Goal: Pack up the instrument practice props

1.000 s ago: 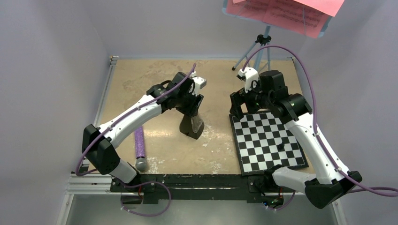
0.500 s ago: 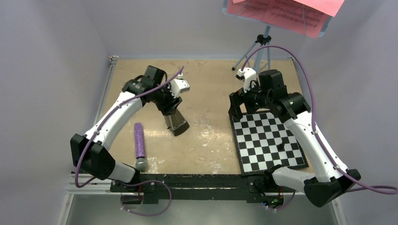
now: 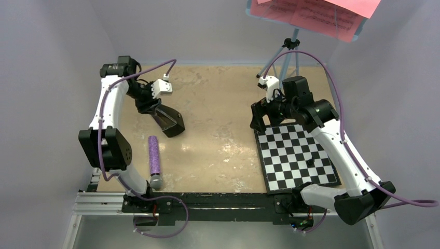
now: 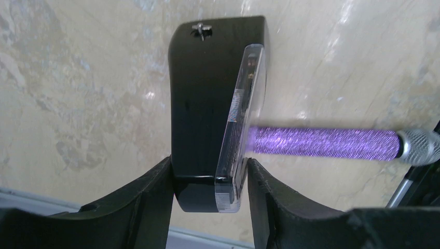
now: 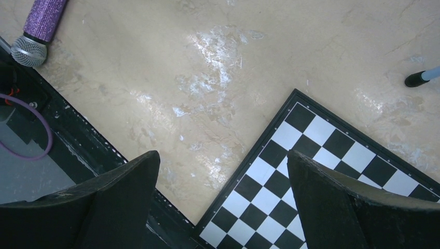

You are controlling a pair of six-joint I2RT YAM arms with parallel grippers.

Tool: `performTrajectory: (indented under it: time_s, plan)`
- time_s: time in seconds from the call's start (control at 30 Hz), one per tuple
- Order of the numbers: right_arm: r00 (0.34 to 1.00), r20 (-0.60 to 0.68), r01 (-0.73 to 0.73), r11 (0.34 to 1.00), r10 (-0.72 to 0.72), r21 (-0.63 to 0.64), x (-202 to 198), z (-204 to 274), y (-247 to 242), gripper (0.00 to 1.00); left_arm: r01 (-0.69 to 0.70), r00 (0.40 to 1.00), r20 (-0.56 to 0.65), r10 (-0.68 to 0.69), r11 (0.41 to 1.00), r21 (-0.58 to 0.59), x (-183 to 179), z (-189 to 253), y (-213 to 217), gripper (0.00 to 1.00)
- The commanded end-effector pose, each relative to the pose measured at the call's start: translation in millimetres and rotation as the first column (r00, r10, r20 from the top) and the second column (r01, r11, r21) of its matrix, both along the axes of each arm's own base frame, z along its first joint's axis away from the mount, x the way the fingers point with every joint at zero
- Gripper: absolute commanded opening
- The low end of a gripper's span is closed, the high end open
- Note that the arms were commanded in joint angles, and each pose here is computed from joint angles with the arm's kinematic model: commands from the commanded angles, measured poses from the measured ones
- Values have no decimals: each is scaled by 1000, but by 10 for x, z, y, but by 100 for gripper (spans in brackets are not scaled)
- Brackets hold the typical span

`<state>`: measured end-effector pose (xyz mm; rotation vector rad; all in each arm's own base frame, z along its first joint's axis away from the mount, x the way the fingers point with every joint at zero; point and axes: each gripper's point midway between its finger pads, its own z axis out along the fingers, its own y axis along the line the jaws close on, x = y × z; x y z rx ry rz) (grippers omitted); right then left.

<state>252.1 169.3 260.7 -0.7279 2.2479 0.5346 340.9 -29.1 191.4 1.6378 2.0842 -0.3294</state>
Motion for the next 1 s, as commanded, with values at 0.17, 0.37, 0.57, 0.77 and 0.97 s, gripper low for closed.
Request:
performTrajectory:
  time_s: [0.17,0.37,0.57,0.77,0.97]
  plan:
    - [1000,21,-21,999,21,28,-50,82,17,96,139,989,-68,-129,977,165,-145,16,674,0]
    - [1000,21,-23,999,23,29,-18,71,38,96,148,987,-99,-130,968,202,-208,118,776,0]
    - [1000,19,-25,999,25,32,9,83,58,96,132,990,-85,-110,933,336,-170,209,1030,0]
    - [1000,12,-28,999,27,34,30,65,78,96,145,989,-91,-115,856,495,-204,330,1364,0]
    - [999,2,-33,998,33,45,56,72,118,95,191,981,-133,-140,811,553,-292,306,1581,0]
